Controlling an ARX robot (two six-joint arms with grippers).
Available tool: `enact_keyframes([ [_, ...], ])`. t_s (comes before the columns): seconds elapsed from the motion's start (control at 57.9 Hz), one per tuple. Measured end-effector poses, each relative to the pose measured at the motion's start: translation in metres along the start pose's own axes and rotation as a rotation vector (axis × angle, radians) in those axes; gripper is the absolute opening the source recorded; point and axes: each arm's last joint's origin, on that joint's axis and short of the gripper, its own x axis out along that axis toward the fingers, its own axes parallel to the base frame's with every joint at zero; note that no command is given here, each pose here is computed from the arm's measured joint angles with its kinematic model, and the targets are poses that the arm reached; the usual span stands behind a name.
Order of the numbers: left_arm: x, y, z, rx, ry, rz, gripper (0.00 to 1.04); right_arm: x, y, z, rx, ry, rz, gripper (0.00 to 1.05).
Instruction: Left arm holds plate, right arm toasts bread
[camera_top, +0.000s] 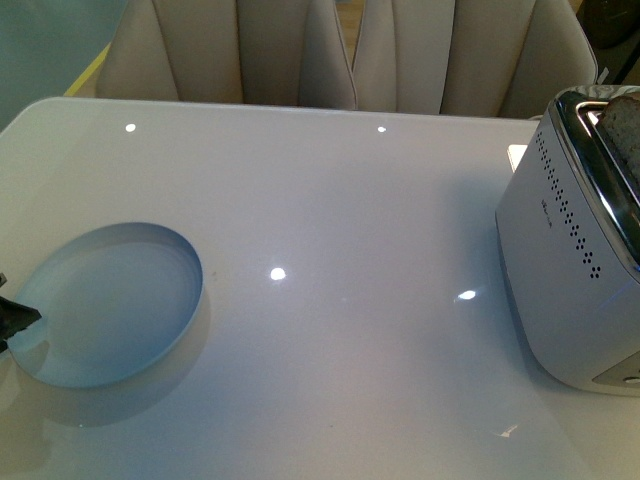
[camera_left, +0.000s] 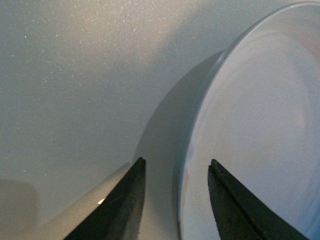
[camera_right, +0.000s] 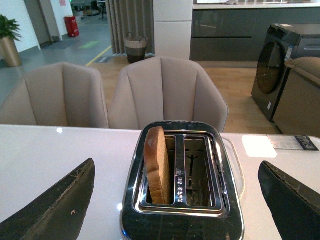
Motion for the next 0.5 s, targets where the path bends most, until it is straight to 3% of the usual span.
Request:
enact_keyframes([
  [0.207,-0.05,-0.029,0.018,0.045,-0.151,-0.044,0.99,0.0,0.0,0.0,0.0,0.0,0.0,0.96],
  [0.501,-0.125,-0.092,0.041,0.091,-0.407,-0.139,0.98,0.0,0.0,0.0,0.0,0.0,0.0,0.96],
])
